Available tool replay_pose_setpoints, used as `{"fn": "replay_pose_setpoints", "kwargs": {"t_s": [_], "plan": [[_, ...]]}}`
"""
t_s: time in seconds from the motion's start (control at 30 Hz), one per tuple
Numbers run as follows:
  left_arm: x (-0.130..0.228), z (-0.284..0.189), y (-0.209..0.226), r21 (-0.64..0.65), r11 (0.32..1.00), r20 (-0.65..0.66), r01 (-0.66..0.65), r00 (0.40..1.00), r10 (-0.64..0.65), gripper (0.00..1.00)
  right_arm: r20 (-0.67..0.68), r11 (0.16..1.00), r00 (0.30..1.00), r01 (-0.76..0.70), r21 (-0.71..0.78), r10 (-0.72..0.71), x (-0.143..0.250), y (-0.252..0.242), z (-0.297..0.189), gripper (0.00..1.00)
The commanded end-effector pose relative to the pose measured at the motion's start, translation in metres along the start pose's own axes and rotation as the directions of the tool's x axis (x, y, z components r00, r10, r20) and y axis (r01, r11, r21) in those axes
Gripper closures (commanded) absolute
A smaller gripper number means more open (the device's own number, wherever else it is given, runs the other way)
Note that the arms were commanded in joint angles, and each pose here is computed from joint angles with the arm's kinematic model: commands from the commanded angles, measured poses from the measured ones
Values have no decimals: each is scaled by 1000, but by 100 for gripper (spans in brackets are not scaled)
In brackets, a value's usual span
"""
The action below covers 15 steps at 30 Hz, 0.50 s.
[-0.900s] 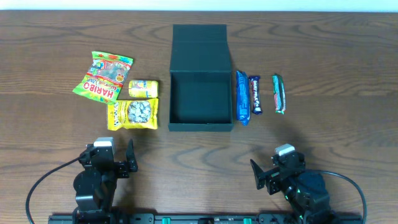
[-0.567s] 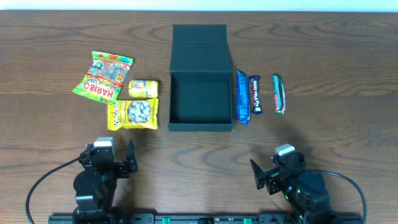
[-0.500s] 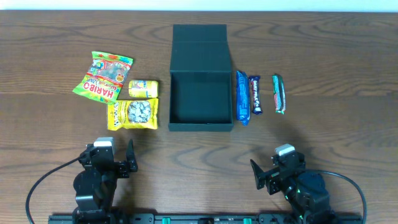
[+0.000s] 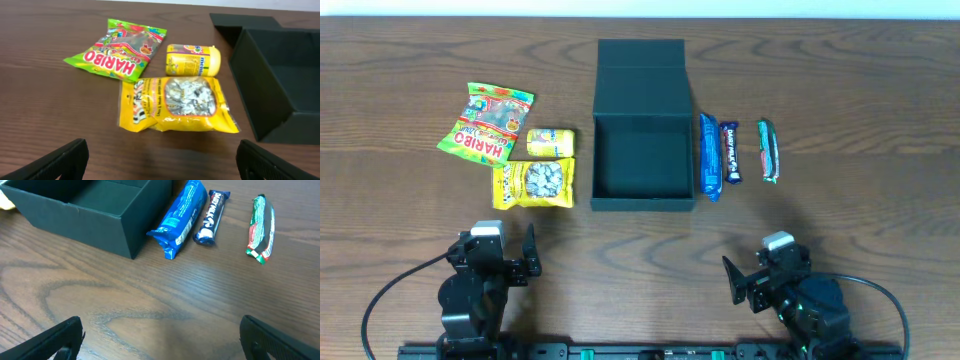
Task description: Pack container
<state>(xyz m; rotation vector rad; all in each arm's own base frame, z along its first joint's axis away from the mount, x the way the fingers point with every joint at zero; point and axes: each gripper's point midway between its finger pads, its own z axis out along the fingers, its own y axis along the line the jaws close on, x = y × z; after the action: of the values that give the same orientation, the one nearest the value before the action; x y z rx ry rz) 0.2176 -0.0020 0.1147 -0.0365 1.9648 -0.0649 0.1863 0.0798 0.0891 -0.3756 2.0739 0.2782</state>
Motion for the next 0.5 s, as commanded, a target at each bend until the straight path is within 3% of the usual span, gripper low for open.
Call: {"fn": "replay_pose_setpoints", "kwargs": {"t_s": [0.0, 0.07, 0.13, 0.23, 0.33, 0.47], "plan": [[8, 0, -27, 154, 973, -46, 171, 985, -166, 5, 7, 1000, 1000, -18, 21, 18, 0, -4, 0, 1], [8, -4, -46, 250, 912, -108, 326, 945, -309, 5, 7, 1000, 1000, -18, 21, 18, 0, -4, 0, 1], [6, -4, -48, 247, 867, -130, 432, 902, -412, 5, 7, 1000, 1000, -18, 21, 18, 0, -4, 0, 1], [-34, -4, -37, 262, 799, 4, 541, 827, -562, 5, 7, 1000, 1000, -18, 21, 18, 0, -4, 0, 1], [-71, -10, -33, 288, 894, 197, 342, 893, -405, 5, 7, 1000, 1000, -18, 21, 18, 0, -4, 0, 1], [-82, -2, -8, 108, 955, 223, 277, 929, -294, 5, 7, 1000, 1000, -18, 21, 18, 0, -4, 0, 1]]}}
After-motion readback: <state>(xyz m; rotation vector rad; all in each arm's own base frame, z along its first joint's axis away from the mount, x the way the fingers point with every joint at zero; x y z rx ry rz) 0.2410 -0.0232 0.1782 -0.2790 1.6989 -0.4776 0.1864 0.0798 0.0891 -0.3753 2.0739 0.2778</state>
